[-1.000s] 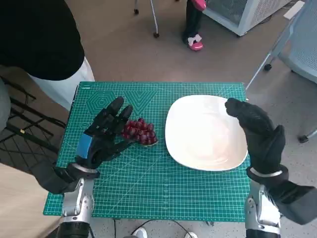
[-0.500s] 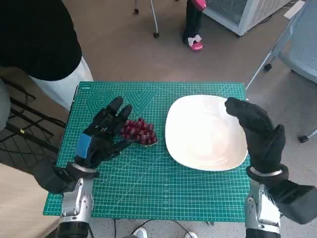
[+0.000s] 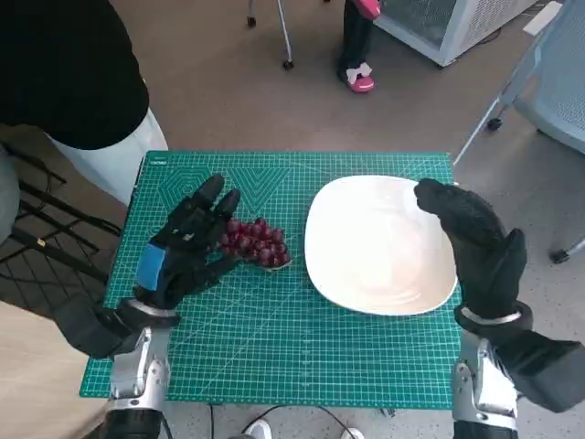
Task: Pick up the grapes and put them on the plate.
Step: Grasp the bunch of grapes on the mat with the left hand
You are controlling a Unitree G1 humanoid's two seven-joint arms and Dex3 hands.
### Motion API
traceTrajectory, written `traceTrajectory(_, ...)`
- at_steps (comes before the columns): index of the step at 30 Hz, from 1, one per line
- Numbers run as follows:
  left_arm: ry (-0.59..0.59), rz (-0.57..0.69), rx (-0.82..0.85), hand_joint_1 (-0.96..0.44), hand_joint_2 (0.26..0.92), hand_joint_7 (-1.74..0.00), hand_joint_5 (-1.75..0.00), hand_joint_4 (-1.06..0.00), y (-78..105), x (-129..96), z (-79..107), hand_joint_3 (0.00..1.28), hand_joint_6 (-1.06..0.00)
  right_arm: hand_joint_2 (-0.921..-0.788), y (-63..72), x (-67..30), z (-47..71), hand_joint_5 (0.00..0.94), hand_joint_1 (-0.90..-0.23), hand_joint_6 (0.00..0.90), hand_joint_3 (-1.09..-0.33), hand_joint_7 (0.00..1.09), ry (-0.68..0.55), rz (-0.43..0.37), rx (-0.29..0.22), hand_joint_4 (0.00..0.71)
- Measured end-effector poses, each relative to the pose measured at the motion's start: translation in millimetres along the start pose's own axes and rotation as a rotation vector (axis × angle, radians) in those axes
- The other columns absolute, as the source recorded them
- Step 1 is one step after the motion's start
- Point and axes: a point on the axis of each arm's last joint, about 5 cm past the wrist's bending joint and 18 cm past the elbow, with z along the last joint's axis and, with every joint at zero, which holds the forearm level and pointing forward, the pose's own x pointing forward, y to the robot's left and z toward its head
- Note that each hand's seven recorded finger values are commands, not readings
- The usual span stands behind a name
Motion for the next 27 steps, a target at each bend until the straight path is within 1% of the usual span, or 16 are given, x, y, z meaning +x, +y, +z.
traceTrajectory(2, 0.036, -0.031, 0.109, -0.46, 0.874, 0.0, 0.0, -0.05, 3.3, 1, 4.8, 0.01, -0.11, -0.921, 0.0, 0.7, 0.2, 0.004, -0.659, 0.1, -0.783, 0.23, -0.002, 0.001, 0.0, 0.376)
traceTrajectory(3, 0.053, -0.047, 0.165, -0.5, 0.871, 0.0, 0.0, -0.03, 5.2, 2, 7.4, 0.01, -0.08, -0.921, -0.1, 1.0, 0.3, 0.004, -0.659, 0.099, -0.783, 0.23, -0.003, 0.001, -0.001, 0.376)
traceTrajectory(6, 0.104, -0.092, 0.335, -0.57, 0.861, 0.0, 0.0, -0.01, 11.2, 3, 15.7, 0.0, -0.03, -0.921, -0.5, 1.9, 0.7, 0.004, -0.66, 0.098, -0.782, 0.23, -0.006, 0.002, -0.002, 0.377)
traceTrajectory(10, 0.175, -0.165, 0.579, -0.56, 0.834, 0.0, 0.0, 0.0, 17.4, 8, 28.9, 0.0, -0.01, -0.921, -1.6, 2.0, 1.0, 0.004, -0.659, 0.098, -0.783, 0.23, -0.006, 0.002, -0.006, 0.377)
traceTrajectory(13, 0.219, -0.22, 0.73, -0.53, 0.807, 0.0, 0.0, 0.0, 18.4, 17, 40.6, 0.0, -0.01, -0.921, -2.4, 1.4, 0.5, 0.003, -0.658, 0.097, -0.783, 0.23, -0.001, 0.0, -0.007, 0.376)
traceTrajectory(16, 0.245, -0.236, 0.822, -0.5, 0.781, -0.01, 0.0, 0.0, 14.9, 28, 49.8, 0.0, -0.02, -0.921, -2.3, 1.3, -0.3, 0.003, -0.658, 0.097, -0.782, 0.23, 0.004, 0.0, -0.005, 0.377)
traceTrajectory(19, 0.282, -0.238, 0.894, -0.49, 0.758, -0.02, 0.0, 0.0, 9.0, 38, 54.2, 0.0, -0.04, -0.921, -2.2, 2.0, -0.5, 0.004, -0.659, 0.098, -0.781, 0.23, 0.003, 0.0, -0.004, 0.378)
traceTrajectory(27, 0.452, -0.265, 1.031, -0.47, 0.726, -0.02, 0.0, 0.0, -7.2, 58, 51.3, 0.0, -0.07, -0.921, -2.6, 2.5, -0.4, 0.002, -0.649, 0.096, -0.784, 0.23, -0.001, 0.001, -0.002, 0.377)
